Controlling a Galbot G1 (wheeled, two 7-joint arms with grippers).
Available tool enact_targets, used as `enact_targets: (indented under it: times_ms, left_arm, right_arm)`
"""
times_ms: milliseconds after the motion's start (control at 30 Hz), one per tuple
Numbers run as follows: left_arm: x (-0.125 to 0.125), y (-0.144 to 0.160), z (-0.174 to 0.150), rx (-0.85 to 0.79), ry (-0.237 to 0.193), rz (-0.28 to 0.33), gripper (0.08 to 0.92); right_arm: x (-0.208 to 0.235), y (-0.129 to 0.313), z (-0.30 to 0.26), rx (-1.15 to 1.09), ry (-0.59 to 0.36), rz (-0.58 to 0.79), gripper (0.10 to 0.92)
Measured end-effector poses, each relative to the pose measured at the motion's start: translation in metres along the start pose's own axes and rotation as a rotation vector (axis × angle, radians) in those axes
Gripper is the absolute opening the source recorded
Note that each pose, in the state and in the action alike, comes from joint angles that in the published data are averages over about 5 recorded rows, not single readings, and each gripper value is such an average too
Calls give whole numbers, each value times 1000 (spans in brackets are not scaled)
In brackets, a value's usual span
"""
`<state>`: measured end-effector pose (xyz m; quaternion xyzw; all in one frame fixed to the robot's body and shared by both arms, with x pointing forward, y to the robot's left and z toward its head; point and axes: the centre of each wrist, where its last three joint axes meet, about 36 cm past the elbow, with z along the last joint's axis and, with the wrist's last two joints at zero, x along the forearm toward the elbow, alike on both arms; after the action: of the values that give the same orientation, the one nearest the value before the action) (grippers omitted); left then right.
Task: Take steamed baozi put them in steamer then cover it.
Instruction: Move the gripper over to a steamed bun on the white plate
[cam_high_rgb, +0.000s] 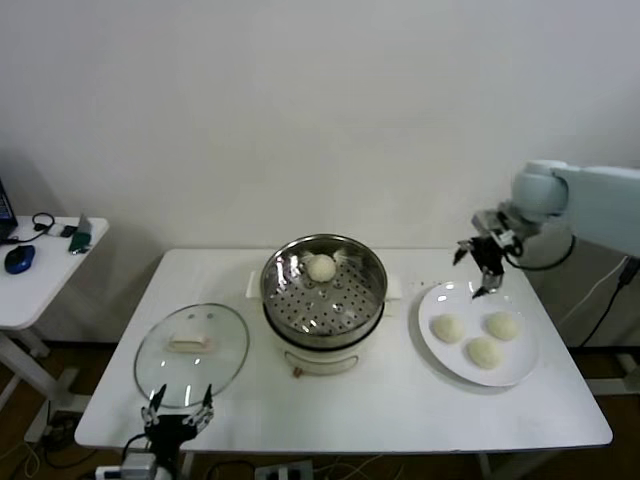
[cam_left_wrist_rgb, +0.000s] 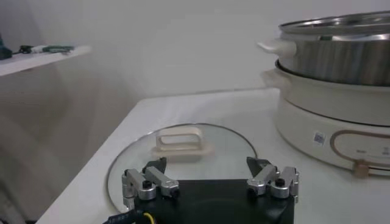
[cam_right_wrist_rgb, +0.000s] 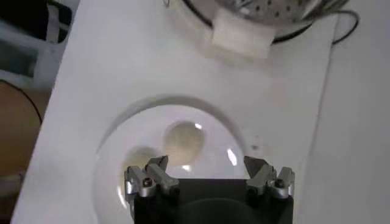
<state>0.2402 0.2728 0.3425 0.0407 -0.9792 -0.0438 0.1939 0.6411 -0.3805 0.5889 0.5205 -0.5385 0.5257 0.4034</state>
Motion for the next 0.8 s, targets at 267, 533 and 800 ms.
enact_targets:
  times_ms: [267, 533, 800]
  left_arm:
    - [4, -2, 1, 0, 2, -4, 823]
    - [9, -1, 4, -3, 10, -11, 823]
    - [11, 1, 5, -3, 14, -21, 823]
  right_arm:
    - [-52, 8, 9, -73, 0, -8, 823]
    - [-92, -1, 8, -84, 30, 0, 823]
    - [-125, -4, 4, -97, 46, -2, 823]
